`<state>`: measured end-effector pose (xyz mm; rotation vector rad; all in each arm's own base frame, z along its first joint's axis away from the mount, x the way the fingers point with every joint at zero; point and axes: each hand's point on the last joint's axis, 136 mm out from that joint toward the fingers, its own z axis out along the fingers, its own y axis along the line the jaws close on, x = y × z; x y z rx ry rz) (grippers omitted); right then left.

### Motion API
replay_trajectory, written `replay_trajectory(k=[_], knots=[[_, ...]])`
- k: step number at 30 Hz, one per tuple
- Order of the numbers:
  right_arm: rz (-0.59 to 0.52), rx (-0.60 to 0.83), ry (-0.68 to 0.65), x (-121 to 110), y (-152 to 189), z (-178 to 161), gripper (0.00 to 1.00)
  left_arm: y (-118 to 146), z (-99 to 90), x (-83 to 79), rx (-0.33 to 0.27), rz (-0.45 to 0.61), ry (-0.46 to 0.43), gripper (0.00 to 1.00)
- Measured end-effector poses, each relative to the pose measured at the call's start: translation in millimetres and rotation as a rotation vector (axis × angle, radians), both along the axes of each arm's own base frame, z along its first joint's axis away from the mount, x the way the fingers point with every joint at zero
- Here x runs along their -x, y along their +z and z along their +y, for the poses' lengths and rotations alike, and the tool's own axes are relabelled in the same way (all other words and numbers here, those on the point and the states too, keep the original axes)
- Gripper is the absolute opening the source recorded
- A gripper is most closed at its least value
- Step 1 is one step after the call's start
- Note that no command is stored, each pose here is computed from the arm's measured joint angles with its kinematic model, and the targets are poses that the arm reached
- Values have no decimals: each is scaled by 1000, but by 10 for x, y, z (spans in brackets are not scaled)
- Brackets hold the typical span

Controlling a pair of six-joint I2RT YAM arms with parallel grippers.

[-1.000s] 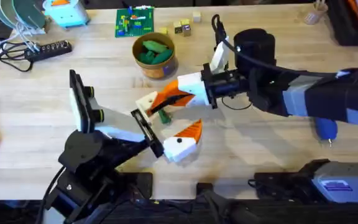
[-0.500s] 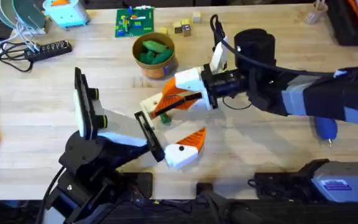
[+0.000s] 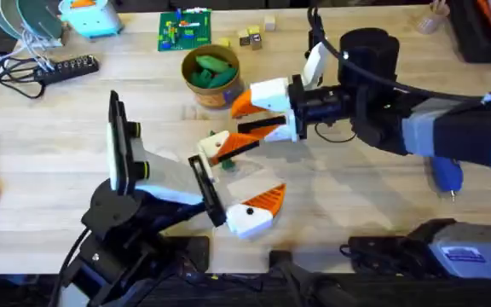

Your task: Pick up the gripper from the table and insert it into the empty holder that is missing its gripper. Then pick up a screw, insert it into the mounting hole, and use the screwdriver to tighten it. Finally, clean up the table by picking up the vegetable and placing it into the bucket.

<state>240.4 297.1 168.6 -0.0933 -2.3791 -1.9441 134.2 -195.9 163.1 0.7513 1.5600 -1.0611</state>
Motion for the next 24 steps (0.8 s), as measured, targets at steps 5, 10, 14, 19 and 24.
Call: replay_trajectory(k=[5, 10, 14, 19, 24], knots=[[-104, 35, -103, -268, -50, -136, 583, 0, -5, 12, 0, 0, -8, 991], [-273, 106, -216, -699, -12, -433, 989, 1, -7, 17, 1, 0, -11, 991], [-287, 251, -251, -936, -24, -710, 993, 0, -8, 17, 0, 1, -11, 991], [-315, 535, -184, -870, -249, -1050, 993, 1, -8, 18, 1, 0, -11, 991], [-509, 795, -12, -747, -440, -1186, 993, 0, -8, 18, 0, 1, -11, 991]])
